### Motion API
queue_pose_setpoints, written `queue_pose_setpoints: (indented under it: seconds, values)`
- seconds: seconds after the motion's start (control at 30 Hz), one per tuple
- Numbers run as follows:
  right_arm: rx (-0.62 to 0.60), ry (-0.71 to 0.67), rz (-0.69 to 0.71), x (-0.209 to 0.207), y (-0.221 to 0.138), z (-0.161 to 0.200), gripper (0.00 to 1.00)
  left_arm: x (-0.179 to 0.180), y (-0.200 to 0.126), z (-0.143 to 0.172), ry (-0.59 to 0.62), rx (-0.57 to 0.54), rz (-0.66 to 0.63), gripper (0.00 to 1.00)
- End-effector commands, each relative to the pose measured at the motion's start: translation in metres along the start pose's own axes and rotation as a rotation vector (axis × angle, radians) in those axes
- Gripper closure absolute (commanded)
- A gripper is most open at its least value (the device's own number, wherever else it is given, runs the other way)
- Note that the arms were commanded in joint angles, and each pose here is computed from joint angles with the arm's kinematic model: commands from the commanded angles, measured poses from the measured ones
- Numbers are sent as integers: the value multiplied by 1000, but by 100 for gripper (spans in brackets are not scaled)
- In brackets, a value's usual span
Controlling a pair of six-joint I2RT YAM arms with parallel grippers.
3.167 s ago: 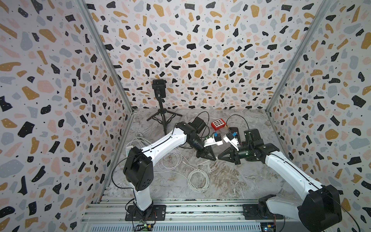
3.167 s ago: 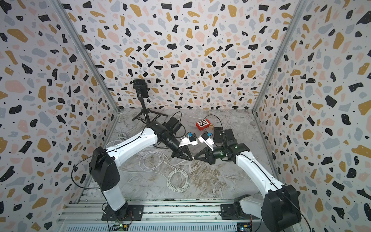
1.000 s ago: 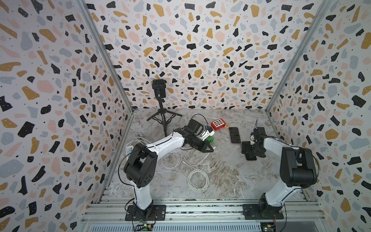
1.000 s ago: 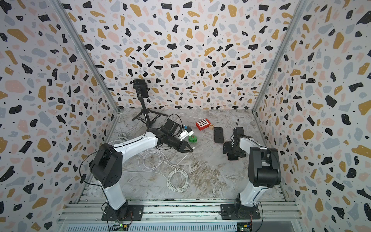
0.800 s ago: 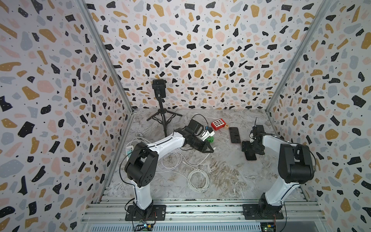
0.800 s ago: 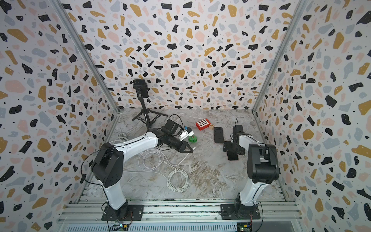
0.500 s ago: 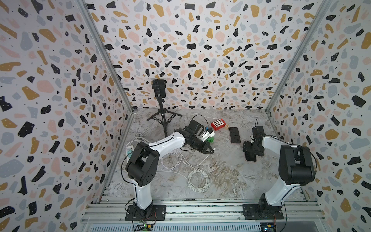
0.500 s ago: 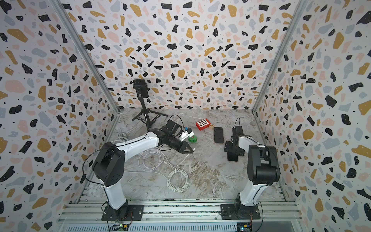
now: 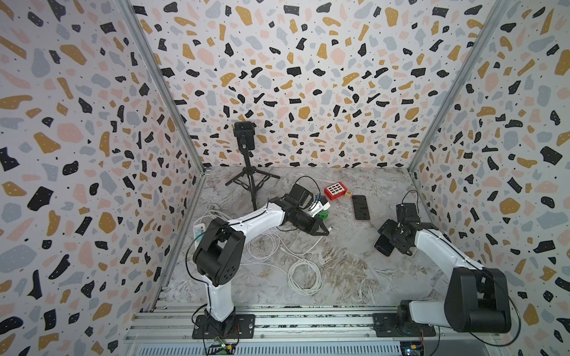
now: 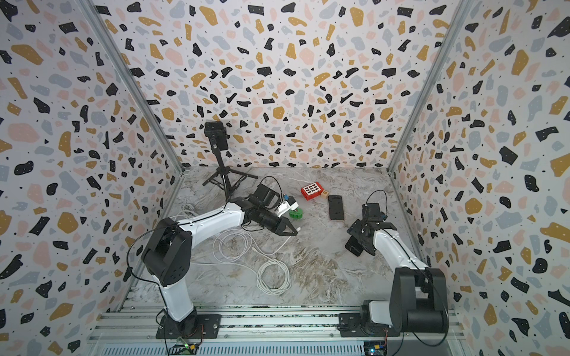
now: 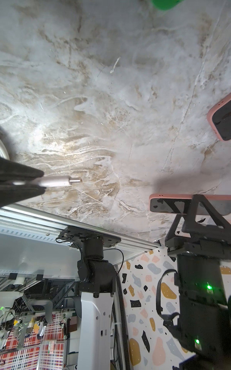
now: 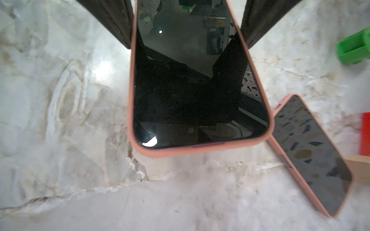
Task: Plug the charging cable into the phone
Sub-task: Pick up the phone at the center of the board, then insert the charging cable into the phone.
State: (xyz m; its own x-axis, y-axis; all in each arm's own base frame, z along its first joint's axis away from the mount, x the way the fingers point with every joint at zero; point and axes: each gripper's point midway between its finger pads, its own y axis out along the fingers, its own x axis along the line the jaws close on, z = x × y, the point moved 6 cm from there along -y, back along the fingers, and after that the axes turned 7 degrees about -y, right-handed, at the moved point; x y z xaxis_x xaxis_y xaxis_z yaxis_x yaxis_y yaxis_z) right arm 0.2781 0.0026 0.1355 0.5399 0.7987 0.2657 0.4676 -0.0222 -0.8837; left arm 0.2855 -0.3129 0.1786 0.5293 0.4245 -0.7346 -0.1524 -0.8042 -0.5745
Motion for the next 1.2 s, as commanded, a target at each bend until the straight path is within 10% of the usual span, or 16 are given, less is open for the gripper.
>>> queue_pose_setpoints:
  seconds: [0.0,0.53,1.17]
  values:
    - [-23,104,-73,14,-20,-5,17,1,4,0,27,2,14,100]
    - [81,449,-484,74,-52,25,18,-23,15,14,177,74,109,100]
    - [166,481,-637,120,-69,43,18,-32,-3,13,314,30,19,100]
